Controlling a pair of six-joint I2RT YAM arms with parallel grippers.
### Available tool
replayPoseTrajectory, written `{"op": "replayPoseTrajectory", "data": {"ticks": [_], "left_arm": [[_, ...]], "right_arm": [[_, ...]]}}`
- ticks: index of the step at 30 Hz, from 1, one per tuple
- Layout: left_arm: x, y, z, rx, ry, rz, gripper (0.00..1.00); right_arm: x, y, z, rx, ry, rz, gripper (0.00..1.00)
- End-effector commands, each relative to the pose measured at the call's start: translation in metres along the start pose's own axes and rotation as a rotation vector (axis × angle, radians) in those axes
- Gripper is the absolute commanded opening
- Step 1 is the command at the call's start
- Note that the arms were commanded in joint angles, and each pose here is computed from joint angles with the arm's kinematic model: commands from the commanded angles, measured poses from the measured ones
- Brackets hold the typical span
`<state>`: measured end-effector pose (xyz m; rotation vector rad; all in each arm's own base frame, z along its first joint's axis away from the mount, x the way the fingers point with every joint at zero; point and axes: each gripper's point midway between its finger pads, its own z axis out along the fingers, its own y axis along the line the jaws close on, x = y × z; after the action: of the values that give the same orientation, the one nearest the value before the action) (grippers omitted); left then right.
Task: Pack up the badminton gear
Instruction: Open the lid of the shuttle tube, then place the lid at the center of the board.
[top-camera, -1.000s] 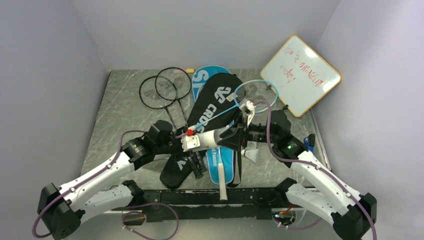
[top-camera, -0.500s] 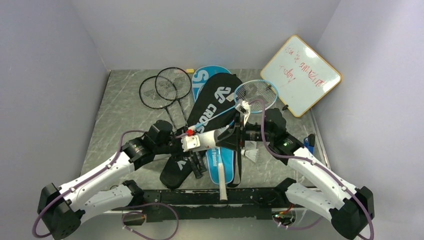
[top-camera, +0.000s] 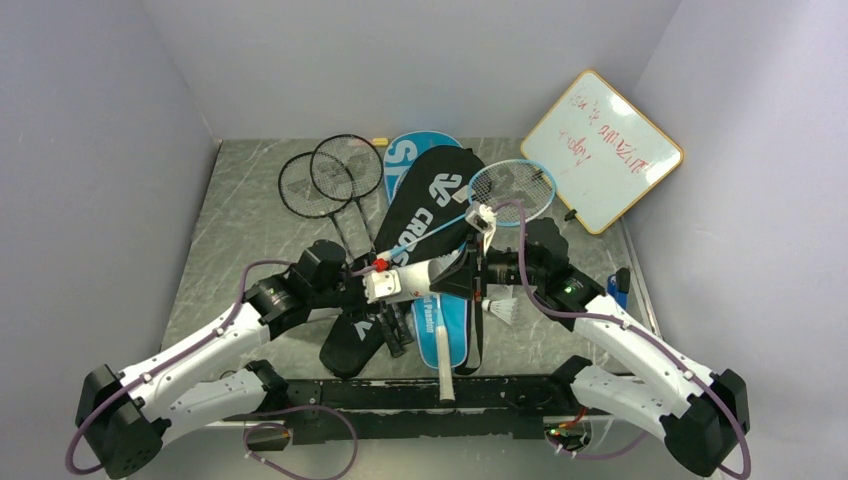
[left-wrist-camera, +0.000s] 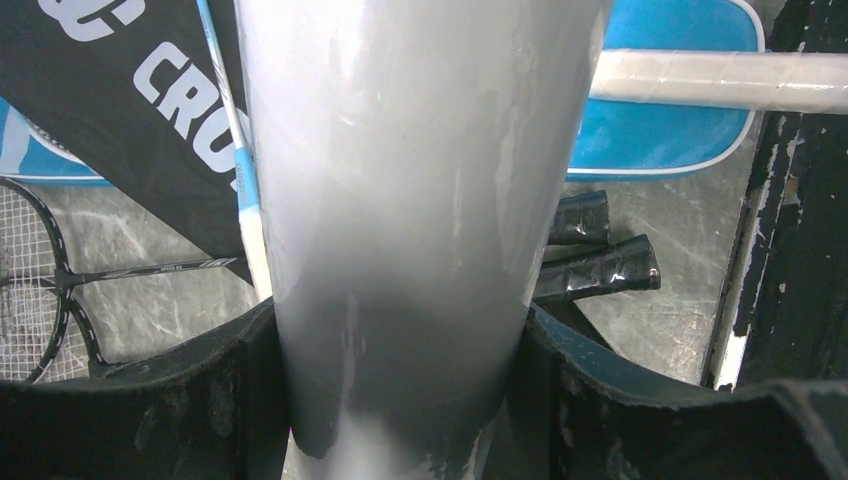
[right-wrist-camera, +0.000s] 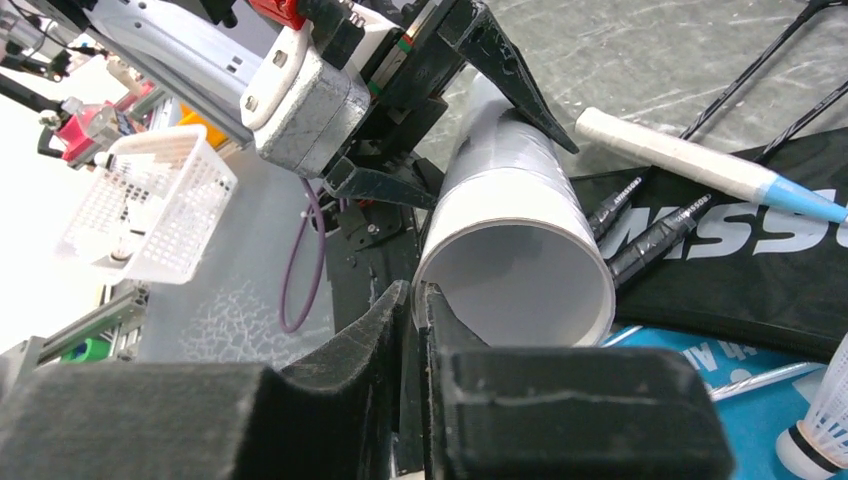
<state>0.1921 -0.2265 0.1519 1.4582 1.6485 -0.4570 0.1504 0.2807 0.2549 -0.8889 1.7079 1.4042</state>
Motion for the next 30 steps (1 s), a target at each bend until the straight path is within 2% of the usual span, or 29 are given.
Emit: {"op": "replayPoseTrajectory", "data": {"ticks": [1,11,19,23,27,30], "left_arm": [[-0.015,0.006,-0.001,-0.014,-0.048,0.003,0.13],[-0.014,0.006,-0.003,-0.023,-0.051,0.008,0.13],[-0.017,0.007,-0.005,-0.030,-0.063,0.010,0.13],[-0.017,0.008,-0.005,-0.035,-0.062,0.005,0.13],[-0.020,0.008,-0.007,-0.039,-0.075,0.006,0.14],[-0.024,0.008,-0.009,-0.040,-0.094,0.009,0.15]], "right_arm": [[-0.022,0.008,-0.001,0.003,-0.040,-0.059,0.09],[-0.047,0.000,-0.023,0.184,-0.151,-0.096,0.00],[-0.061,-0.013,-0.042,0.341,-0.224,-0.098,0.00],[-0.062,-0.062,-0.064,0.641,-0.252,-0.029,0.00],[-0.038,-0.128,-0.101,1.055,-0.237,0.102,0.00],[-0.018,-0.155,-0.121,1.250,-0.241,0.185,0.00]]}}
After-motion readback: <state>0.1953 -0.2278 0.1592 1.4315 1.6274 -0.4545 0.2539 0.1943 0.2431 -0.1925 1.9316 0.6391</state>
